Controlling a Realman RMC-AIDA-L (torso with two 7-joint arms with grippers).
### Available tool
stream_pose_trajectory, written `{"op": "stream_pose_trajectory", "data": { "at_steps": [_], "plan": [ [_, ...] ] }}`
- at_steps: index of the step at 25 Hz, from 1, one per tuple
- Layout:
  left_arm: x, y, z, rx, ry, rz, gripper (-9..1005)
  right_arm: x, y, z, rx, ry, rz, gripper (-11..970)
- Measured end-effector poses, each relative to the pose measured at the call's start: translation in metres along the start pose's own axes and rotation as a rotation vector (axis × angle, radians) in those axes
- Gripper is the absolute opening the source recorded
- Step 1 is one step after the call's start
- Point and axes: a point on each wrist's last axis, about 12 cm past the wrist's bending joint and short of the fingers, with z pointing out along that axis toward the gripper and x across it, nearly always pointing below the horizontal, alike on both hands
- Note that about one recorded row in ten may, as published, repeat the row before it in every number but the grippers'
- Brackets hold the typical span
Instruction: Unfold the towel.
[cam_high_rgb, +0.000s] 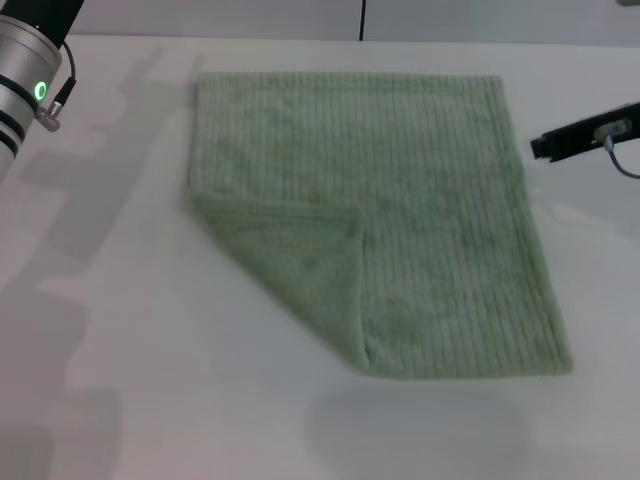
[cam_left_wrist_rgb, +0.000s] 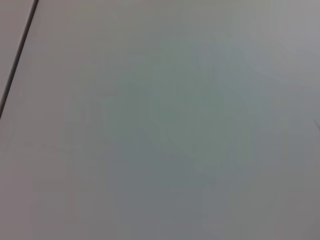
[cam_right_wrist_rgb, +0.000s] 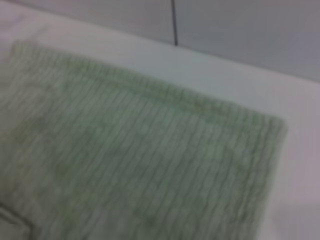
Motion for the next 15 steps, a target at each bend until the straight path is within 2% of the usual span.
{"op": "stream_pose_trajectory", "data": {
  "at_steps": [15],
  "plan": [
    [0.001, 0.001, -0.002, -0.004, 0.001, -0.004, 583, 0.002, 0.008, 0.013, -0.072, 0.16, -0.006, 55]
  ]
}}
